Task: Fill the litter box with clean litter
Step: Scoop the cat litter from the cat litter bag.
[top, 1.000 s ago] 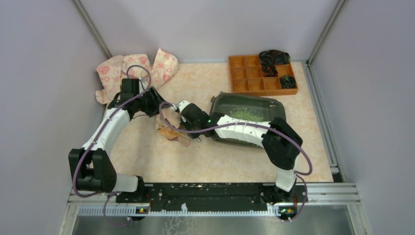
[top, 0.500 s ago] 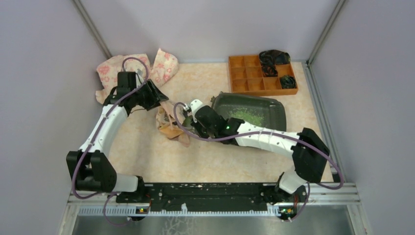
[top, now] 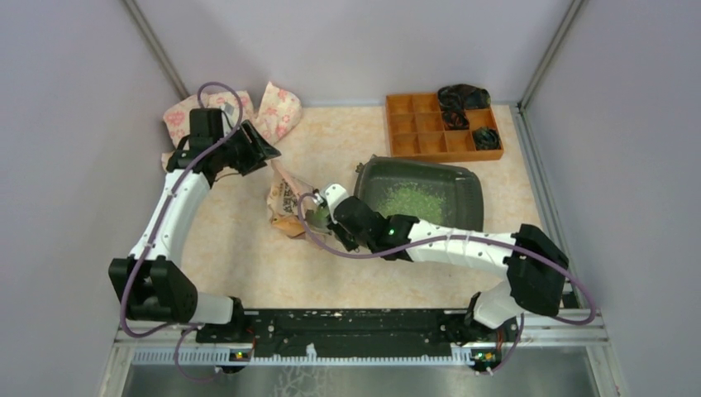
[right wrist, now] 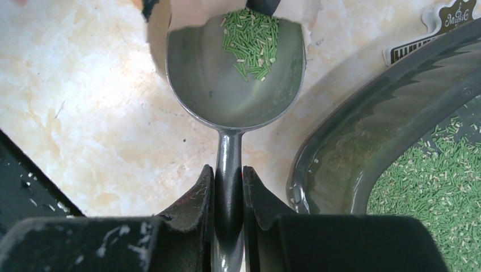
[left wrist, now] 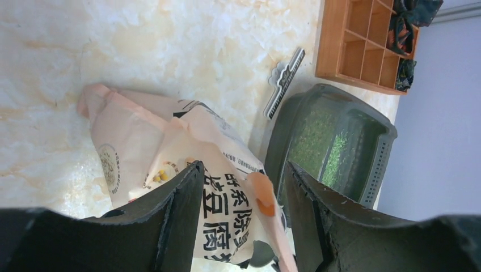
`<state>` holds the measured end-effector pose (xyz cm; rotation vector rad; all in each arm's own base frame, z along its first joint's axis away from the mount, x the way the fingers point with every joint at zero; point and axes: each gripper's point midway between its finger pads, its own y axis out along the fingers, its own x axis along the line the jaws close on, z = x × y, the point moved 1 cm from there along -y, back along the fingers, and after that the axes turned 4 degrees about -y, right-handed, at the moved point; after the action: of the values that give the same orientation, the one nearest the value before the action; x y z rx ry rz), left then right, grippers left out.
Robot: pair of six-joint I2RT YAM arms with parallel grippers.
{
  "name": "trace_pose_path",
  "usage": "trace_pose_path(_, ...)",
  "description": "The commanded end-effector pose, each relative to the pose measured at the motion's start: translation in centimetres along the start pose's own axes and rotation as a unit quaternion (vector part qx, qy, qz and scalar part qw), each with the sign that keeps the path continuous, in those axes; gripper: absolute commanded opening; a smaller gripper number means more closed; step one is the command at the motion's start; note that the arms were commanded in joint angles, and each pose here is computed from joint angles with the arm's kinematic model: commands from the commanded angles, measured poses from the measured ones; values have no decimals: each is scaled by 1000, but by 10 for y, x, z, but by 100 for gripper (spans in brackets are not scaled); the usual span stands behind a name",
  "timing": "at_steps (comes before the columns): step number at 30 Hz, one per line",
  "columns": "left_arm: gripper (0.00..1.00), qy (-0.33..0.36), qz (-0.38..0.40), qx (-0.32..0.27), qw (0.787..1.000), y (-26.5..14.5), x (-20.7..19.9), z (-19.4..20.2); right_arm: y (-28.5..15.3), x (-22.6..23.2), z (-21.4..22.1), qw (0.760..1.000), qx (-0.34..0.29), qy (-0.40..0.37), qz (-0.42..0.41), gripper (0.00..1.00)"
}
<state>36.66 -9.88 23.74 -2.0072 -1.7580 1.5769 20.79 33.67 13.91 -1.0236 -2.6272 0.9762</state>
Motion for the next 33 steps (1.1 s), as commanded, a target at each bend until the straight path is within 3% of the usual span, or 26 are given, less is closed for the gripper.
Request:
trace_pose_path(1,61,10,-4,-15,1000,-8,-2,-12,-25,4,-36,997,-73,16,7,0)
trace_pose_path(16,61,6,-2,-33,999,-16,-2,-35,-58,-4,-18,997,-74,24,20,0)
trace_pose_path(33,60,-3,0,-35,999,-15,5,-39,-146,-37,-37,995,-61,38,63,0)
